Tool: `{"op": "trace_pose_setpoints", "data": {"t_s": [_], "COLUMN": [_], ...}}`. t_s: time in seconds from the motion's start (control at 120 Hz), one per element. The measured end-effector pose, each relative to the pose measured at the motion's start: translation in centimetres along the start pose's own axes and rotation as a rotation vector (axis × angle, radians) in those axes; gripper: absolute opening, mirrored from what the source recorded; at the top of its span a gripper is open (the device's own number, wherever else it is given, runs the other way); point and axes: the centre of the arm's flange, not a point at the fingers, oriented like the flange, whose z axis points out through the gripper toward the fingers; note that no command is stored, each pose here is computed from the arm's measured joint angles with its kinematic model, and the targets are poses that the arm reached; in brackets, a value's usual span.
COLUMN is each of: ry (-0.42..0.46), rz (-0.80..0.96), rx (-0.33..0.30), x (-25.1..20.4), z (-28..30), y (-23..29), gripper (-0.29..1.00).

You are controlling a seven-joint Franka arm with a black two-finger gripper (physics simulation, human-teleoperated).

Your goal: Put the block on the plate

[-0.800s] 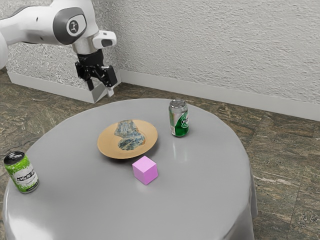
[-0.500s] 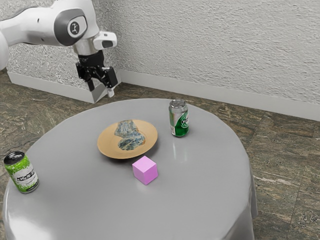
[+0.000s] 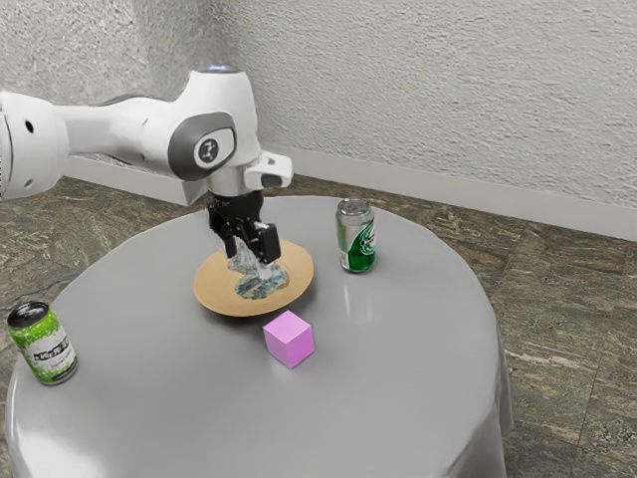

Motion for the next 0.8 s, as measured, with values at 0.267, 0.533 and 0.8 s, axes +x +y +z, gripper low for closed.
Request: {"op": "trace_pose_setpoints", "data": {"t_s": [0.267, 0.533, 0.8], "ry": [0.017, 0.012, 0.005], "rz": [0.054, 0.047, 0.048], "rx": [0.018, -0.005, -0.008], "x": [2.1, 4.0, 4.8], "z": [5.4, 9.6, 13.1], "y": [2.2, 2.6, 2.8], "gripper": [0.70, 0.70, 0.70]}}
